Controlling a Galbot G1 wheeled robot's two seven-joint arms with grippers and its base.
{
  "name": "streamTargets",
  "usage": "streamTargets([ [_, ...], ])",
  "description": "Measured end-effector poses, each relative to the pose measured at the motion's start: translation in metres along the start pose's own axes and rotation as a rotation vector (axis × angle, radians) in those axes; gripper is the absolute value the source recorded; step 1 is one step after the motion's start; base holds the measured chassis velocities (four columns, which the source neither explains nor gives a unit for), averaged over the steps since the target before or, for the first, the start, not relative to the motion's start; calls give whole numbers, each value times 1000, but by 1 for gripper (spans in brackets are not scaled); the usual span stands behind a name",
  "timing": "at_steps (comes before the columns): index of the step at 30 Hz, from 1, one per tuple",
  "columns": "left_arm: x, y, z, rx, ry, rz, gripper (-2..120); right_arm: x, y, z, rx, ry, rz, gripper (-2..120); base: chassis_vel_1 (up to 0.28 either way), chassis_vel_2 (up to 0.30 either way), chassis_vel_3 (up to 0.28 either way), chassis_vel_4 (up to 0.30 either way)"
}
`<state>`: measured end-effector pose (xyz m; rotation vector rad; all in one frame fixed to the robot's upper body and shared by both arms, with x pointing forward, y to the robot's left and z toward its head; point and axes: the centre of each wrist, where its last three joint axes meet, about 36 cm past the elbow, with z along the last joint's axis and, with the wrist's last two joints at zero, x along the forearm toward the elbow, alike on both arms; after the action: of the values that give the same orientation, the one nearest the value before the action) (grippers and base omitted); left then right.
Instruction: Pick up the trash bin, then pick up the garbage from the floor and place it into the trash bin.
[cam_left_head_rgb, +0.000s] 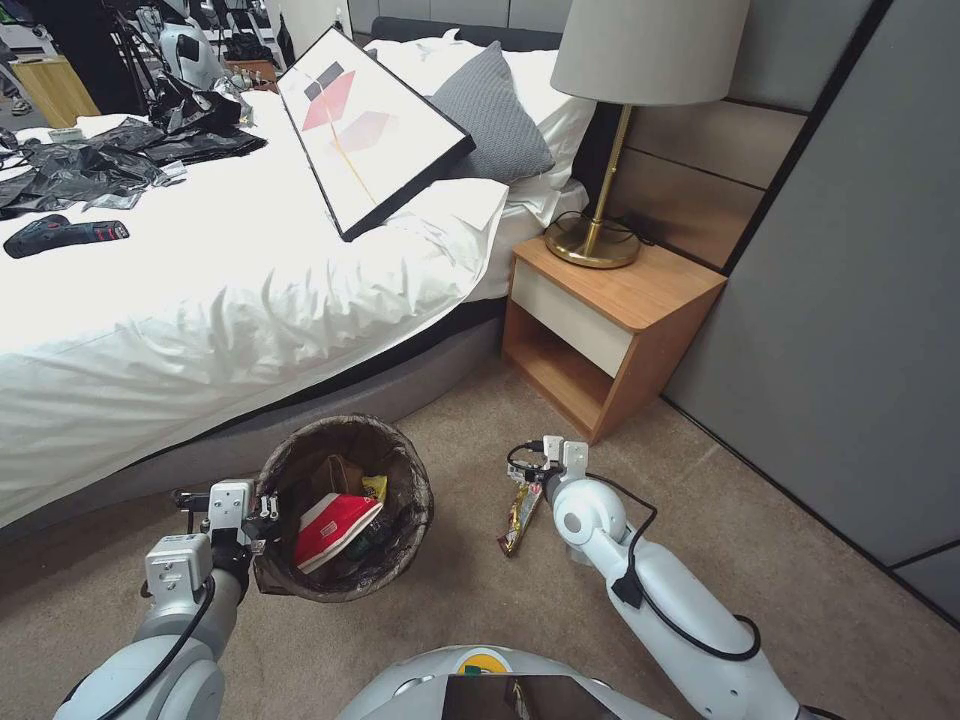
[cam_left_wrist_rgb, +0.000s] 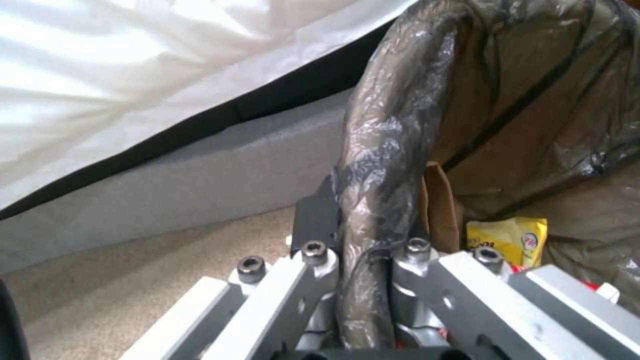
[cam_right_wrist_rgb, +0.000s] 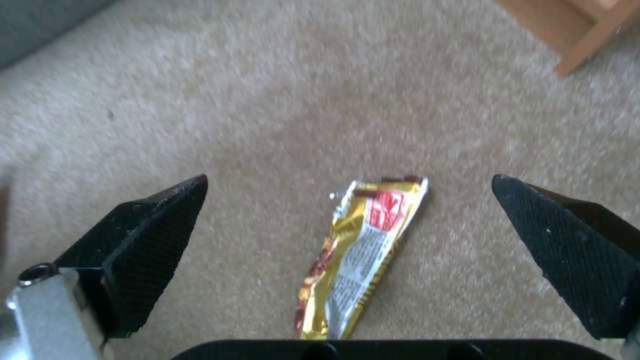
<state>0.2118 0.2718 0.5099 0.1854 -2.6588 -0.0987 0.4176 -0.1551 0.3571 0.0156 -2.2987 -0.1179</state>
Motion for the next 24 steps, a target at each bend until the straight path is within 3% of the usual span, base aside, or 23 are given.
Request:
streamTargets([
  [7, 0, 0, 0, 4, 1, 4, 3, -19, 12, 17, -15, 86, 13, 100, 0, 0, 0, 0],
  [24, 0, 0, -1, 4, 0, 4, 3, -47, 38, 25, -25, 201, 103, 100, 0, 0, 0, 0],
])
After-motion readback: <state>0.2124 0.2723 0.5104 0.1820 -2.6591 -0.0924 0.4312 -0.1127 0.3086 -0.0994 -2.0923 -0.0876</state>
